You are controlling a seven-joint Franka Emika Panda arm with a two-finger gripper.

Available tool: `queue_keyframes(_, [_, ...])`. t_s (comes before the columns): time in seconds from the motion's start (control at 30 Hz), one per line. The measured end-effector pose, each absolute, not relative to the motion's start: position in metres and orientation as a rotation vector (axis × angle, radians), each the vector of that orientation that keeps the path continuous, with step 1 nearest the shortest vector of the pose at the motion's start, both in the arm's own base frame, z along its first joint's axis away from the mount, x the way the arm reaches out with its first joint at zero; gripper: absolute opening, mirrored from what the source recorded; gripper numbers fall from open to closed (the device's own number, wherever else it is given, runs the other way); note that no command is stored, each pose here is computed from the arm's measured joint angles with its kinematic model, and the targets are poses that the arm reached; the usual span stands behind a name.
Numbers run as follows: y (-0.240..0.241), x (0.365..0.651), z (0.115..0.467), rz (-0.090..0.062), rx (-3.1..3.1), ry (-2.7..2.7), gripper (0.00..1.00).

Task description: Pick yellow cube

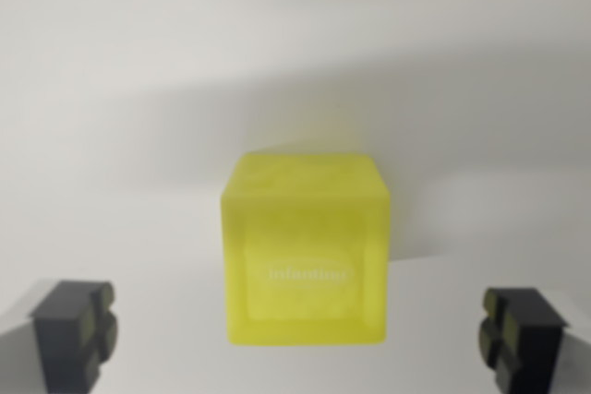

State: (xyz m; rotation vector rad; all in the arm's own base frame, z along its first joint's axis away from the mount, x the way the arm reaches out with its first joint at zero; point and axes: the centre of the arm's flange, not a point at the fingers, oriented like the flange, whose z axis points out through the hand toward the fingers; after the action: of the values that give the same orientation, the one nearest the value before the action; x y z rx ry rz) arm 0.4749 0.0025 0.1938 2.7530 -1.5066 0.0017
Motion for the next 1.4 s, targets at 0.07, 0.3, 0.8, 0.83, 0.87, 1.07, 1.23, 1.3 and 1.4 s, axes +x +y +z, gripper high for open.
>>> queue_keyframes(0.07, [0.003, 0.473, 0.190, 0.001, 2.751, -1.511, 1.00])
queue_keyframes(0.3, [0.003, 0.468, 0.179, 0.001, 2.744, -1.526, 1.00])
queue_keyframes(0.8, [0.004, 0.461, 0.167, -0.001, 2.733, -1.547, 1.00])
queue_keyframes(0.83, [0.004, 0.461, 0.166, -0.001, 2.733, -1.547, 1.00])
queue_keyframes(0.87, [0.004, 0.461, 0.164, -0.001, 2.733, -1.547, 1.00])
queue_keyframes(1.07, [0.004, 0.461, 0.154, -0.002, 2.733, -1.547, 1.00])
queue_keyframes(1.23, [0.004, 0.461, 0.146, -0.001, 2.733, -1.547, 1.00])
queue_keyframes(1.3, [0.004, 0.461, 0.142, -0.002, 2.733, -1.547, 1.00])
queue_keyframes(1.4, [0.004, 0.461, 0.138, -0.002, 2.733, -1.547, 1.00])
